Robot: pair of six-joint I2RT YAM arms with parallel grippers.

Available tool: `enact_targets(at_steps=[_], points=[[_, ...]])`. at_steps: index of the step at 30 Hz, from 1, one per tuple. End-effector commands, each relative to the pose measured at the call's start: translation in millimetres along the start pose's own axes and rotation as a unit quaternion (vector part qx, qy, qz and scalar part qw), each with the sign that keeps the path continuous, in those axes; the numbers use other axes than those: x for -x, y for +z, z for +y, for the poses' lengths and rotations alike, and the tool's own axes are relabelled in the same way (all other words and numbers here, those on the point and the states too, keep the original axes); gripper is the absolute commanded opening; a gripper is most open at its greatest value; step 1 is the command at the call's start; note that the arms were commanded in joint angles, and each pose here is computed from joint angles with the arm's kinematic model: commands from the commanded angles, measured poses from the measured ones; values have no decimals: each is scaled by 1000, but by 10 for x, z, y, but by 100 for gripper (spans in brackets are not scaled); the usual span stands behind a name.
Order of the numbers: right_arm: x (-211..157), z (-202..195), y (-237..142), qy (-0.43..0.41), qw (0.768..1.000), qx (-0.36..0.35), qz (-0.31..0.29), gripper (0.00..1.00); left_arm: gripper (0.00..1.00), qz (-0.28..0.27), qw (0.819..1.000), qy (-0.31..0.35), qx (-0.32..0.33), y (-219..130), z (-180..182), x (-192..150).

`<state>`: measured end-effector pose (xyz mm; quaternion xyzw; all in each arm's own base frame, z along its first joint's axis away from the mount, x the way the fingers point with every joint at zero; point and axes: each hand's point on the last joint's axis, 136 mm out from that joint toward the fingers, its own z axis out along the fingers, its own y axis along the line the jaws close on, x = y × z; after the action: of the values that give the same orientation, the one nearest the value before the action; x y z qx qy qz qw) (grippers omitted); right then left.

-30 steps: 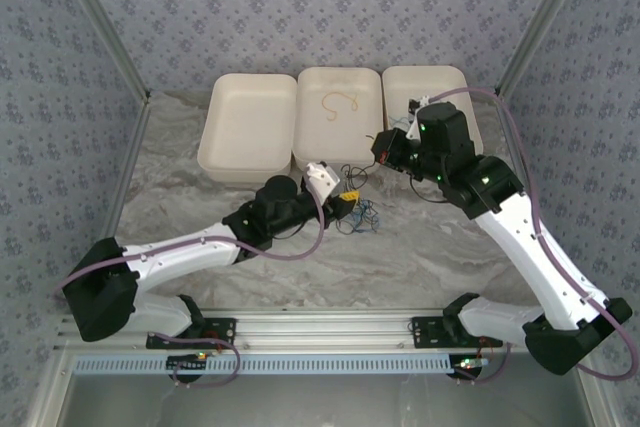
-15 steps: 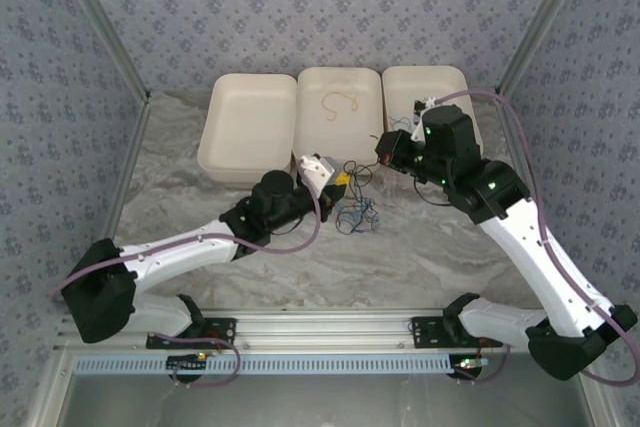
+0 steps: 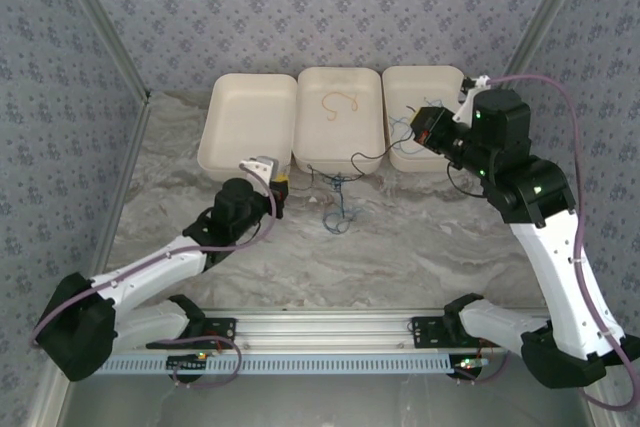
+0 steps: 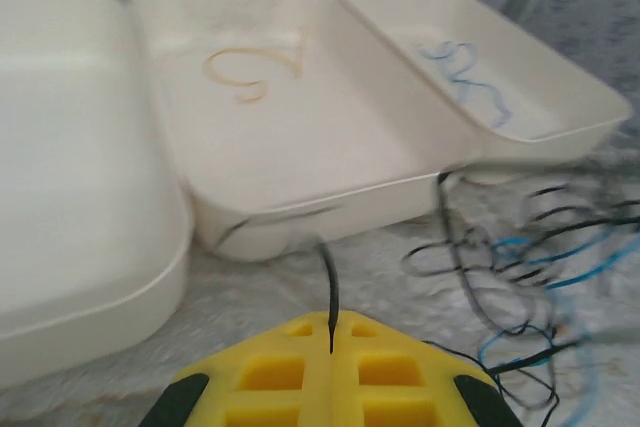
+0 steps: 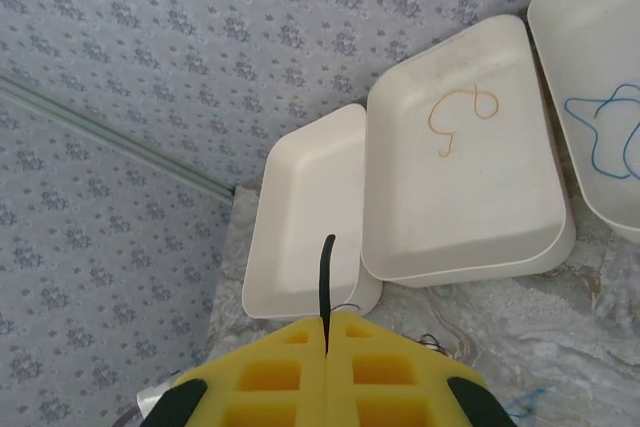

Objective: Untangle the cables

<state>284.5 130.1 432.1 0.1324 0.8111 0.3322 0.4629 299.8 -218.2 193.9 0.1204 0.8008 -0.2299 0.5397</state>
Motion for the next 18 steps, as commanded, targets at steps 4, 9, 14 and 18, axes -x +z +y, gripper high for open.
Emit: enact_targets(at_steps=[4,9,14,18], points=[[264,2,-297,1,999,8,-43,0,0,40,989,-64,125,-204,612,-272],[413,-11,-350,18,998,14,-59,0,0,53,977,-87,187,-418,917,-373],[370,-51,-289,18,999,10,-49,0,0,54,975,-96,194,-489,1000,-408],[339,-226,-370,12,998,-26,-53,0,0,67,961,-116,242,-609,1238,-435]])
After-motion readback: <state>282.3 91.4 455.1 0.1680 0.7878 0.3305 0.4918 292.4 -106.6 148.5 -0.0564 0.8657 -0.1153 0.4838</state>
